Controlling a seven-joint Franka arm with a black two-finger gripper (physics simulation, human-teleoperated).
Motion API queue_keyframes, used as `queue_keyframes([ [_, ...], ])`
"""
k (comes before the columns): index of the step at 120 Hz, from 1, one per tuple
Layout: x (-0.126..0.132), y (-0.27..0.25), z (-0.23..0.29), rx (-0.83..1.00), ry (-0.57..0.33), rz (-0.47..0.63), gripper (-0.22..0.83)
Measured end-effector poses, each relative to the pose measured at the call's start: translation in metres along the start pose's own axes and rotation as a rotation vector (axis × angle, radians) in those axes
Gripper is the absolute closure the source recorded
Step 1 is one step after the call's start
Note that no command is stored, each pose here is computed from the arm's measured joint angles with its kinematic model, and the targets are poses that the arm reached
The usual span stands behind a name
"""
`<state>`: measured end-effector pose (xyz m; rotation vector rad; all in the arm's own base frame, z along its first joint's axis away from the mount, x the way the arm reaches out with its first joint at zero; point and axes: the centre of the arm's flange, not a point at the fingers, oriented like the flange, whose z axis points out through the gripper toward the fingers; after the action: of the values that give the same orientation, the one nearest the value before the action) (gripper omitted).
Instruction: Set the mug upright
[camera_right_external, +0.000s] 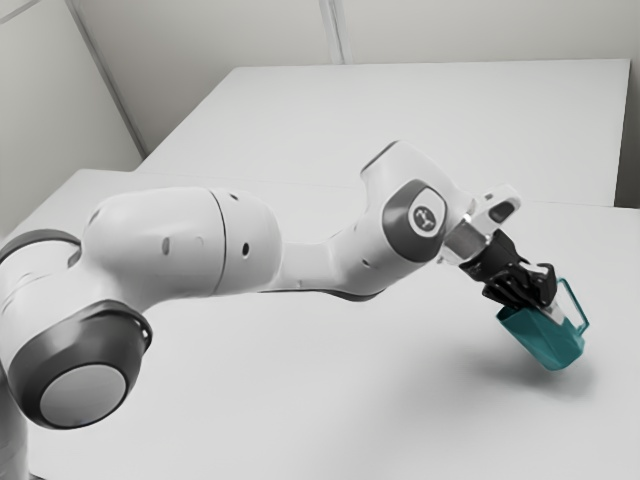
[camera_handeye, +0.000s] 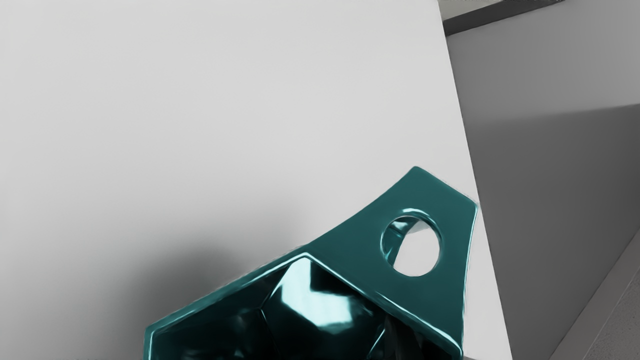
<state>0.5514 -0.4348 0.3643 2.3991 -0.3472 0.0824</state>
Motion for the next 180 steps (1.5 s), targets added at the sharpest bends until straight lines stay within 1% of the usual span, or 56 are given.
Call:
queue_keyframes([
  [29, 0.000, -0.030, -0.033, 0.104, 0.002, 0.001, 0.79],
  [57, -0.006, -0.065, -0.068, 0.220, -0.004, 0.007, 0.79],
  [83, -0.006, -0.090, -0.123, 0.377, -0.011, 0.070, 0.79],
  [105, -0.004, -0.118, -0.161, 0.512, -0.054, 0.097, 0.79],
  [135, -0.006, -0.169, -0.196, 0.658, -0.127, 0.096, 0.79],
  [161, -0.012, -0.211, -0.221, 0.733, -0.181, 0.075, 0.79],
  [180, -0.016, -0.241, -0.240, 0.752, -0.196, 0.036, 0.79],
])
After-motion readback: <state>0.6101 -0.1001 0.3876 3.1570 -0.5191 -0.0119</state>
